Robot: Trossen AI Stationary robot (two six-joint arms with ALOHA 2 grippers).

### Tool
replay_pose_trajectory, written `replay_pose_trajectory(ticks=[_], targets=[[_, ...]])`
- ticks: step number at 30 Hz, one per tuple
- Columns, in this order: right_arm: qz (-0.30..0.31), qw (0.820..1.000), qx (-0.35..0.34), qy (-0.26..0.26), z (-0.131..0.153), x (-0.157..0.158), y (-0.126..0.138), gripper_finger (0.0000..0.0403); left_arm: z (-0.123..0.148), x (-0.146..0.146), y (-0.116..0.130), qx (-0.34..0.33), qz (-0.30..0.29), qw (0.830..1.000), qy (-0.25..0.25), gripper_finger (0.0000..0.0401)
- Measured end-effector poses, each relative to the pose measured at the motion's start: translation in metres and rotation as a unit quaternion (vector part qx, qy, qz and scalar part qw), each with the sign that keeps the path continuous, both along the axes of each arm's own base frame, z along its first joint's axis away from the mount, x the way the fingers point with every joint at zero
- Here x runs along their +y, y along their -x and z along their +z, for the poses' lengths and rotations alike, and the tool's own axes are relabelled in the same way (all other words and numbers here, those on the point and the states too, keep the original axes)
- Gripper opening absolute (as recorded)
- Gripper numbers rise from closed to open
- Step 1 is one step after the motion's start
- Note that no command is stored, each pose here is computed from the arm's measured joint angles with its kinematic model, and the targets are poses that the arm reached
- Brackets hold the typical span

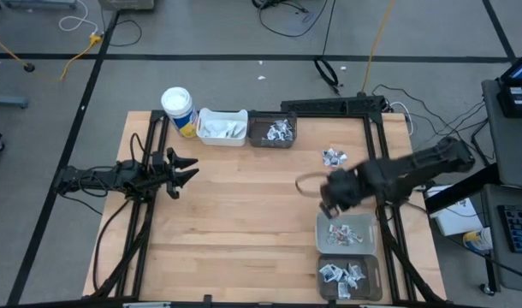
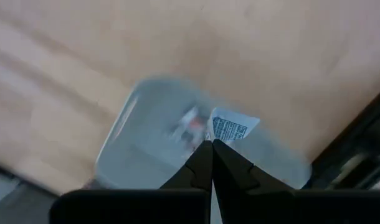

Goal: Pick & Place First Aid Supplies
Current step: Put the blue alcohol pad into the bottom black bin

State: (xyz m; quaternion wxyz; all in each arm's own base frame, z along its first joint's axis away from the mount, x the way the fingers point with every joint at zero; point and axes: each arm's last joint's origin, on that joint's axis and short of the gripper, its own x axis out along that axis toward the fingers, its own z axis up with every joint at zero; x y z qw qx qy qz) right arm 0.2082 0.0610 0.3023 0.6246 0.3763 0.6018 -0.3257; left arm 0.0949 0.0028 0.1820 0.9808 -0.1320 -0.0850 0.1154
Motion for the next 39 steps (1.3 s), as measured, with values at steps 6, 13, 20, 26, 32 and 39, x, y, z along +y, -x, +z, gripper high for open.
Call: replay_pose_trajectory(ticks=[6, 13, 20, 26, 32, 39], targets=[[-0.001, 1.0, 0.005, -0.01, -0.007, 0.06, 0.016, 0.0, 0.0, 0.0, 0.0, 0.0, 0.0, 1.0, 0.0, 0.0196], [-0.014, 0.999, -0.013, -0.045, -0.021, 0.124, 0.027, 0.0, 0.0, 0.0, 0.0, 0.0, 0.0, 1.0, 0.0, 0.0196], [-0.026, 0.996, -0.029, -0.083, -0.032, 0.171, 0.028, 0.0, 0.0, 0.0, 0.0, 0.0, 0.0, 1.0, 0.0, 0.0196], [-0.028, 0.994, -0.029, -0.097, -0.042, 0.193, 0.024, 0.0, 0.0, 0.0, 0.0, 0.0, 0.0, 1.0, 0.0, 0.0196], [-0.034, 0.995, -0.028, -0.092, -0.044, 0.193, 0.023, 0.0, 0.0, 0.0, 0.0, 0.0, 0.0, 1.0, 0.0, 0.0196], [-0.03, 0.996, -0.009, -0.083, -0.072, 0.193, 0.014, 0.0, 0.0, 0.0, 0.0, 0.0, 0.0, 1.0, 0.0, 0.0196]])
